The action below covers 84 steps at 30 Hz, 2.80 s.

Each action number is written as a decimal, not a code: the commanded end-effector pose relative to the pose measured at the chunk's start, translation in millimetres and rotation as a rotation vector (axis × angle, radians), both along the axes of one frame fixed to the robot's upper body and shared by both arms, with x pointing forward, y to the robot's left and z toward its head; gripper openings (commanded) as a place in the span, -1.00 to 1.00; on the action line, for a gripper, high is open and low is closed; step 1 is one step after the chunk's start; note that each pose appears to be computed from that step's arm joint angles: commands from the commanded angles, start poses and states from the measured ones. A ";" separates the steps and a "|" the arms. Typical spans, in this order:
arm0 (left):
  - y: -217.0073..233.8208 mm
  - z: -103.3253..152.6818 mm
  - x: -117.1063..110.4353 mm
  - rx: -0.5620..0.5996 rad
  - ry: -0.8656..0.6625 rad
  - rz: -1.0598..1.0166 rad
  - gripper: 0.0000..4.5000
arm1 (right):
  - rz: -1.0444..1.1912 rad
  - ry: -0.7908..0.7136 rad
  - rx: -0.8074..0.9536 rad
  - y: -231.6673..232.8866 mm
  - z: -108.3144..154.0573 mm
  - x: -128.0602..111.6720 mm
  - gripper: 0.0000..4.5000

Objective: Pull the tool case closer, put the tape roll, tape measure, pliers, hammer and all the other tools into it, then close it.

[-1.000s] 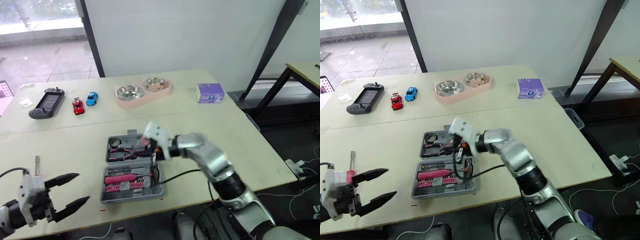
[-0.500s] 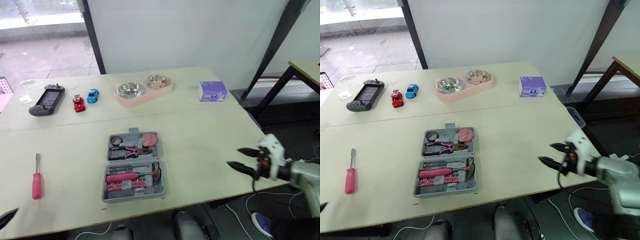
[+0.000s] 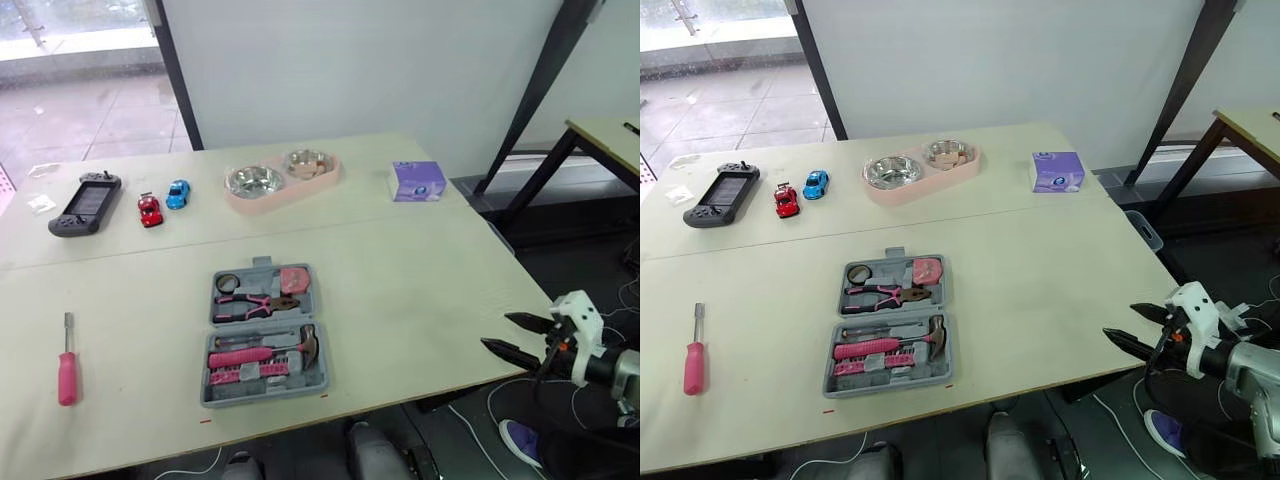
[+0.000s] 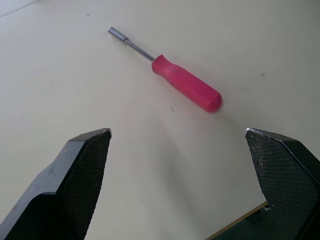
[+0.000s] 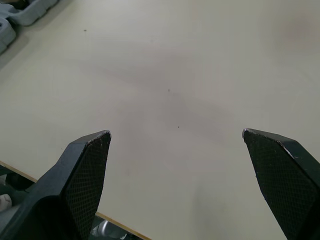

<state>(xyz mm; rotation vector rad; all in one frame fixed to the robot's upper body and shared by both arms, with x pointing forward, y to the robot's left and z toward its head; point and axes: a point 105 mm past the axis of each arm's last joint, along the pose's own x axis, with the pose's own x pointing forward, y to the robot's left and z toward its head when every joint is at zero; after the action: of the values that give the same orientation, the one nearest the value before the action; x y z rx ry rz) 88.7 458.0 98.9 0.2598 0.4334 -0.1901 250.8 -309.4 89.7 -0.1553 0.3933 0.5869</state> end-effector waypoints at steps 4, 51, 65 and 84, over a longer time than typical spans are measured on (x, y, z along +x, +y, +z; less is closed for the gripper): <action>-29.2 -3.5 23.7 -0.122 -0.204 0.062 1.00 | 0.153 -0.136 0.064 60.9 37.9 24.3 0.98; -64.9 -66.2 167.0 -0.259 0.258 0.769 1.00 | 0.924 -0.184 0.016 255.3 82.1 -0.4 0.98; -70.8 -63.8 165.8 -0.289 0.256 0.771 -0.80 | 0.918 -0.172 0.006 256.7 77.2 0.6 1.00; -193.3 51.1 193.3 0.070 0.006 -0.334 -0.80 | 0.834 -0.186 -0.004 248.5 78.0 9.7 1.00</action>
<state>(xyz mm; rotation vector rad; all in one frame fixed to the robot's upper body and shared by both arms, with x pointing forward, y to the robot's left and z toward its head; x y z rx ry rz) 291.4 288.1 152.4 0.3663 0.3570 -0.3258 259.4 -57.6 158.1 -0.3624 0.1733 1.3997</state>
